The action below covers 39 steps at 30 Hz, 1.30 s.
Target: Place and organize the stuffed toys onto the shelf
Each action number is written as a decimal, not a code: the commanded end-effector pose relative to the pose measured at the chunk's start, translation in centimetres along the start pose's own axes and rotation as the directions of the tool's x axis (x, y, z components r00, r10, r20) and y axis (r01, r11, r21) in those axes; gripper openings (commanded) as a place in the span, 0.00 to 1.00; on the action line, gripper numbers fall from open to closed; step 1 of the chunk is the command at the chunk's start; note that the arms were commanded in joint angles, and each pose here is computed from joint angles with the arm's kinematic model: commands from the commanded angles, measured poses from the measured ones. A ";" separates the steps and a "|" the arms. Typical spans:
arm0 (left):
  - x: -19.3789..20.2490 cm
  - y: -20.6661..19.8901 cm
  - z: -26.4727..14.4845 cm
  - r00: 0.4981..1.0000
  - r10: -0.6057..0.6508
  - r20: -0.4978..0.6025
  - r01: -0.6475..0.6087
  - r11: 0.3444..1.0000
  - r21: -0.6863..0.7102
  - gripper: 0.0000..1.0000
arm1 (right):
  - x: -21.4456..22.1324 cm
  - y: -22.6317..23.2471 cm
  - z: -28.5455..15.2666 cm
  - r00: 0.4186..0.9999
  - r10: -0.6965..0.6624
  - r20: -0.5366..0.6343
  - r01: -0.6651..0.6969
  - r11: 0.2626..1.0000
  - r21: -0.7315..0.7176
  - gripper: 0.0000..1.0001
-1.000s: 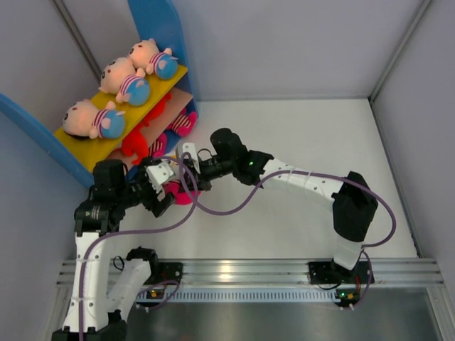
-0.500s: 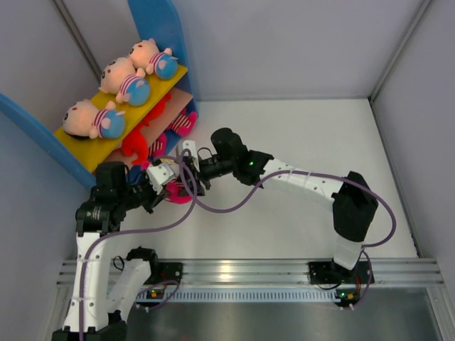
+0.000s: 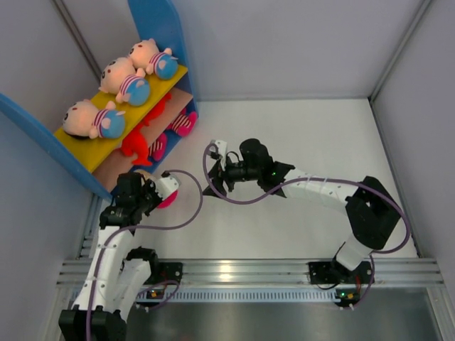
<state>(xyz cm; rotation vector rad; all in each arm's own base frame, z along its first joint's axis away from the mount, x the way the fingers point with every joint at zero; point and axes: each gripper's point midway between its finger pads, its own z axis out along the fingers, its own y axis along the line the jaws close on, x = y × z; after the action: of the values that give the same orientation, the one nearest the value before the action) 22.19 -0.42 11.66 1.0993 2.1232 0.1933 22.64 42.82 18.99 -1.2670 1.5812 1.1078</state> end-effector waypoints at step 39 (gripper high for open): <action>5.2 11.4 3.0 0.999 -0.027 0.021 0.034 0.823 -0.567 0.19 | -1.8 0.7 -3.5 0.990 -0.013 0.137 0.008 0.999 0.038 0.65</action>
<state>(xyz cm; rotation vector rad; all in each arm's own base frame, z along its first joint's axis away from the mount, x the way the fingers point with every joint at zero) 28.11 8.85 8.57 0.7747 1.9996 0.6447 22.02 40.50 18.94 -1.1631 1.5657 1.1351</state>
